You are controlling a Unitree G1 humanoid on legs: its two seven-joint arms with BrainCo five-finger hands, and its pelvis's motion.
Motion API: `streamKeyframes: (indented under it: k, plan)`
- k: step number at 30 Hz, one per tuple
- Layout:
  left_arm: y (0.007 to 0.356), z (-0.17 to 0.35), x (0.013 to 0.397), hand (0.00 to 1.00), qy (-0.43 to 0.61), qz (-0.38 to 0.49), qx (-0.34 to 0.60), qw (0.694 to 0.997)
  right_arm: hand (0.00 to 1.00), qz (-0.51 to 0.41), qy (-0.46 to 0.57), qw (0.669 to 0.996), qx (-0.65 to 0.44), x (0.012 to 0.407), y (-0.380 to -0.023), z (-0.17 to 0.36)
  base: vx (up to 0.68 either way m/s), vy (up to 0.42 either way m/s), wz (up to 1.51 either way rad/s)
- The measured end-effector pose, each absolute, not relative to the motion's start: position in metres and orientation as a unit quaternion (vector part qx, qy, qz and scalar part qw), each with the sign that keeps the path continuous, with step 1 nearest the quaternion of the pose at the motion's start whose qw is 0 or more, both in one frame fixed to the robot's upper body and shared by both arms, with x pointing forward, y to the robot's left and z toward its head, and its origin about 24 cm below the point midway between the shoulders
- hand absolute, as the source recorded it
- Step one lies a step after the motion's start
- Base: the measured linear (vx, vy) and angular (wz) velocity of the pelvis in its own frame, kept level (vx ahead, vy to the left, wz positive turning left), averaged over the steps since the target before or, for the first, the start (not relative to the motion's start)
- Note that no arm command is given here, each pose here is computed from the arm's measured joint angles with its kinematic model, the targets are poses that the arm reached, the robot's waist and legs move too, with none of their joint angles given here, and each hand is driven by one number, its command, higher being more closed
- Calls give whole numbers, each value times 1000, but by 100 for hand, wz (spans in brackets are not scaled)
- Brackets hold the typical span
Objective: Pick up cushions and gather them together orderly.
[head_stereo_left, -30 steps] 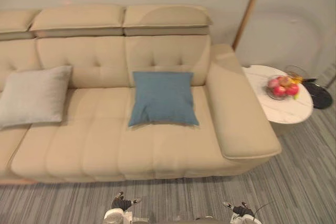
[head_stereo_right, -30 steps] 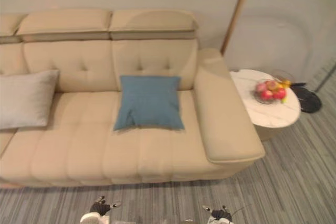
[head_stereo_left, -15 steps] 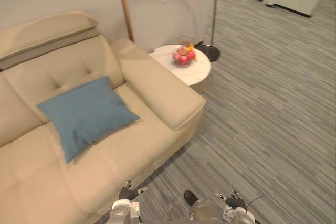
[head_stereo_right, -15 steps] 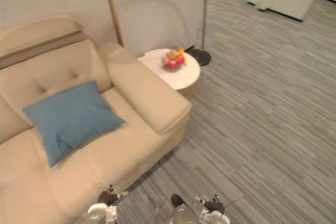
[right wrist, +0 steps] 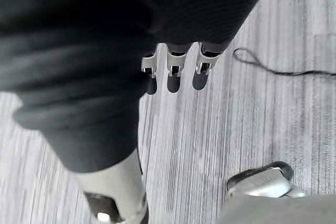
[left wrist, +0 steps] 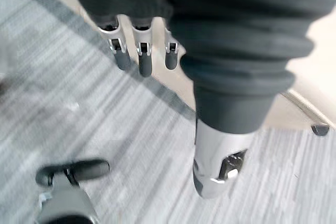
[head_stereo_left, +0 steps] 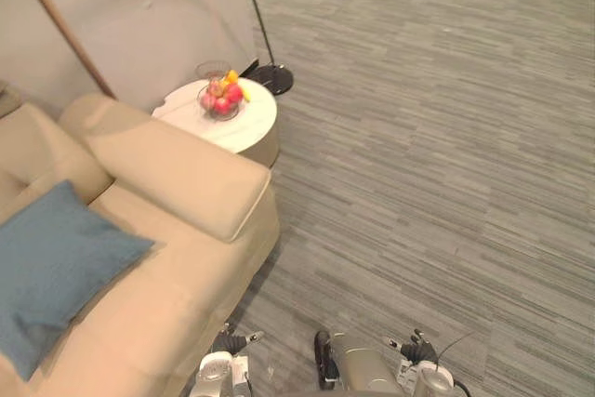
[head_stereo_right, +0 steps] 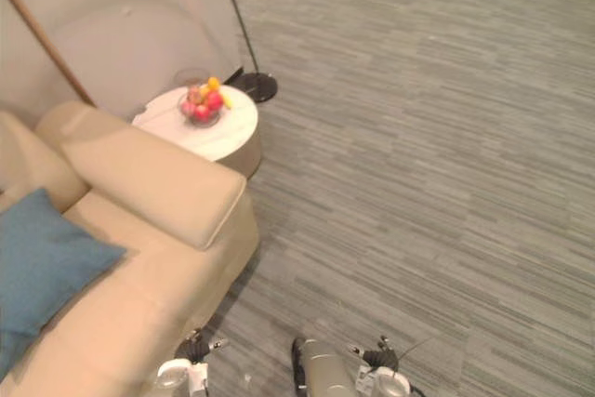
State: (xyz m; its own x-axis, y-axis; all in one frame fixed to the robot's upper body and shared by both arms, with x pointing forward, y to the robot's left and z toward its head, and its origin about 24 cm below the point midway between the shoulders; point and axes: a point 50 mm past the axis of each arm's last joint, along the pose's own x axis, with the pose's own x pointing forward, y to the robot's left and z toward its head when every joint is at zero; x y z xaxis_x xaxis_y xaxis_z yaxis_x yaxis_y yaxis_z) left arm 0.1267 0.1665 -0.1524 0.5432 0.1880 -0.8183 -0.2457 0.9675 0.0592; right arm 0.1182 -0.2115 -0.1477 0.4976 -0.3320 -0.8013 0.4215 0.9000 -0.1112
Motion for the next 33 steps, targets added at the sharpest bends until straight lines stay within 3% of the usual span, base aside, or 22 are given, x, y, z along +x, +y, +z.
streamKeyframes:
  k: [6,9,16,19,24,28,33]
  plan:
    - [172,-151,123,0,449,163,-63,876,0,-182,441,878,49,137,-194,-145,32,94,-169]
    - [192,-151,116,0,449,205,-69,867,0,-173,447,875,68,135,-177,-147,194,179,-198]
    - [182,-152,120,0,455,173,-56,872,0,-184,446,873,73,130,-180,-148,172,105,-137]
    - [168,-146,139,0,439,123,-32,889,0,-207,445,866,93,130,-184,-148,58,-9,-127]
    - [157,-150,141,0,459,71,1,885,0,-237,454,852,107,122,-194,-152,152,-34,-92]
    - [148,-150,140,0,458,72,-18,886,0,-294,472,823,116,93,-216,-157,152,-72,-62]
    - [153,-147,142,0,446,77,-13,892,0,-298,468,824,113,92,-218,-155,186,97,-95]
